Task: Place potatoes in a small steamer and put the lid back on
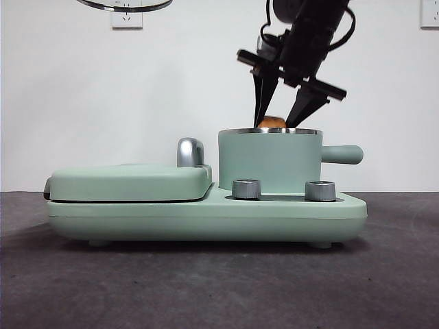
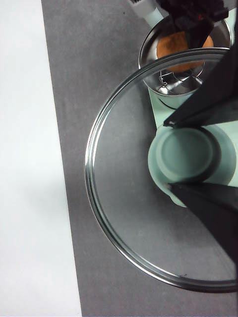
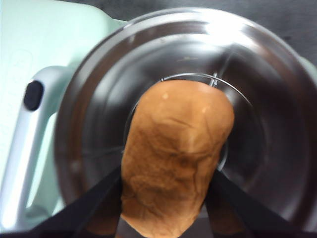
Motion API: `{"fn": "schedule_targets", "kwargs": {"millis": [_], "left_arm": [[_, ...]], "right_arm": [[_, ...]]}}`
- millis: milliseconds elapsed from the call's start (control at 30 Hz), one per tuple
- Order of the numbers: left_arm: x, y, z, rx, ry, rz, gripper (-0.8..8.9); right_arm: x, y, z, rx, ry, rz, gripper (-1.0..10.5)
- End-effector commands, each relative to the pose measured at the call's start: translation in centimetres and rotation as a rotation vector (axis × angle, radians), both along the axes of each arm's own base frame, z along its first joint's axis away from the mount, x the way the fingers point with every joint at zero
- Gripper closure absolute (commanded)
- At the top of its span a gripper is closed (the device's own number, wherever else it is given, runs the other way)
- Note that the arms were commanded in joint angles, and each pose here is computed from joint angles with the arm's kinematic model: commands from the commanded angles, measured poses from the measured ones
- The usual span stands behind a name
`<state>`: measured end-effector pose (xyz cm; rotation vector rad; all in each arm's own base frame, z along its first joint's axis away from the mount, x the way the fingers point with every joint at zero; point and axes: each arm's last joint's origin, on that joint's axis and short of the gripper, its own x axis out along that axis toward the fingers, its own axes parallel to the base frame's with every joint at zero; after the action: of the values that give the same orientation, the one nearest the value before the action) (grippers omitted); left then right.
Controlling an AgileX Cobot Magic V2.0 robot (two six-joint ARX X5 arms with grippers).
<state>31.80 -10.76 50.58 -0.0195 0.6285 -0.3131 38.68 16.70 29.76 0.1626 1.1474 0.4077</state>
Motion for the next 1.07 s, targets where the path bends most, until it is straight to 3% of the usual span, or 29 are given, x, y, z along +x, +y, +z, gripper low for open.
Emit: {"fn": "schedule_targets", "kwargs": {"millis": [33,167,333,500,767,1067], "left_arm": [[-1.1,0.2,1.2,-0.017,-0.049,-0.011,8.00],[-1.1,0.2,1.2,-0.017,-0.049,-0.010,8.00],[-1.1,0.2,1.2,-0.017,-0.050,-0.010,8.00],[-1.2,-0.2,1.2,-0.018,-0.049,-0.021,8.00],[-1.6,-1.3,1.1,-0.024,-0.046,-0.054,8.00],[-1.5,-3.0,0.5,-0.017,-0.027,-0.103,8.00]], "right_arm": [[0.7,0.5,-0.5,-0.006,-0.010,0.024,7.9],[0.8,0.5,-0.8,-0.018,-0.005,0.040,7.4],[0.8,0.5,-0.8,-0.024,-0.008,0.052,5.4],[0.4,0.3,0.4,-0.024,-0.008,0.050,5.2],[-3.1,-1.4,8.5,-0.010,-0.110,0.075,5.2],[-10.9,-4.7,15.0,-0.111,-0.240,0.014,5.2]]}}
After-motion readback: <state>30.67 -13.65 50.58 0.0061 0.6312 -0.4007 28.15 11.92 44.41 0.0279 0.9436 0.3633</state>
